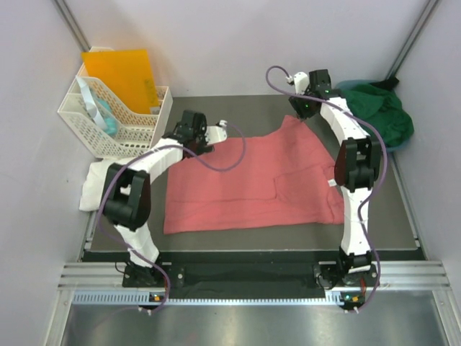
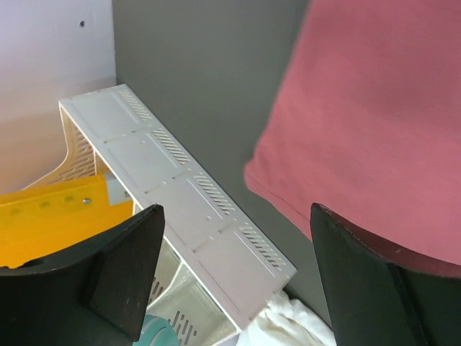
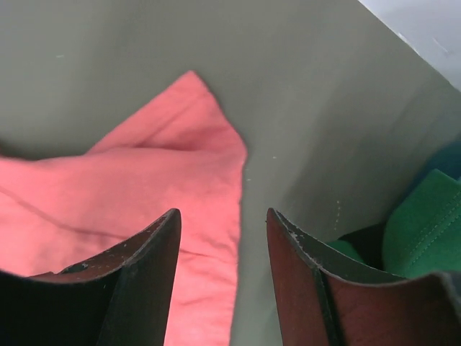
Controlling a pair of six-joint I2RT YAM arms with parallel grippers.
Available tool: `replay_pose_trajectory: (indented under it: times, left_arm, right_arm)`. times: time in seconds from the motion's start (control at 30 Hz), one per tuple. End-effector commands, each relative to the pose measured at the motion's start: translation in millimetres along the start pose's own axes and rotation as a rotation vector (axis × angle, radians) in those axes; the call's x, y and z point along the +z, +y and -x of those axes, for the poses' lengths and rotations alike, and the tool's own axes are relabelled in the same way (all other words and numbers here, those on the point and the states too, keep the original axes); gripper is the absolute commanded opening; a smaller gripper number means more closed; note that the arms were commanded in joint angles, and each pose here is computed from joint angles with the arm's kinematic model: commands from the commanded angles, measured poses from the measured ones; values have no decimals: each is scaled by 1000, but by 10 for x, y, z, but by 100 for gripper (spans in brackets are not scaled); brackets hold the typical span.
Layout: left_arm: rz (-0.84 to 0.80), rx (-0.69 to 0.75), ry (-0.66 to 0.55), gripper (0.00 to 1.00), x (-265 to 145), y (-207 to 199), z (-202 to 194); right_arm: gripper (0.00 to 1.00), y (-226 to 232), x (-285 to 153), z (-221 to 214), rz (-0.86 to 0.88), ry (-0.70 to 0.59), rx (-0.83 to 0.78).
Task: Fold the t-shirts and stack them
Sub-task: Grap the side of the flattened tshirt furthest away from the robot with both arms
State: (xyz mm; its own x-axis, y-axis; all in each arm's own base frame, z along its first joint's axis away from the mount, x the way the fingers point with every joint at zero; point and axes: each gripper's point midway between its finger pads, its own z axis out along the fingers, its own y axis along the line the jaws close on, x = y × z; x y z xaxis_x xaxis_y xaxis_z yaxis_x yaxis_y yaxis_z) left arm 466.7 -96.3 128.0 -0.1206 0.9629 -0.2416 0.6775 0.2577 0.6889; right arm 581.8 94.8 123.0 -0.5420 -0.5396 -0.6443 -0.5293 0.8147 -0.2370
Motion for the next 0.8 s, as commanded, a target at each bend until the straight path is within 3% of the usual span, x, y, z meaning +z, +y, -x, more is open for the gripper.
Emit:
replay_pose_trajectory:
  times: [0.0,0.27,0.53,0.77]
  left_arm:
    - [73,-93,113,86,206,326,-102]
    - [46,-92,154,85,438,224,-144]
    - [44,-79,173,85,373,198,-134]
    - [42,-66,184,84,249,176,-123]
  right_arm:
    - [51,-153,64,208,-50,-59,66]
    - [46,-296,477,-27,-74,-34,118]
    - [45,-347,680,-213,-96,-4,170]
    - [46,-348,425,216,-52,-133,177]
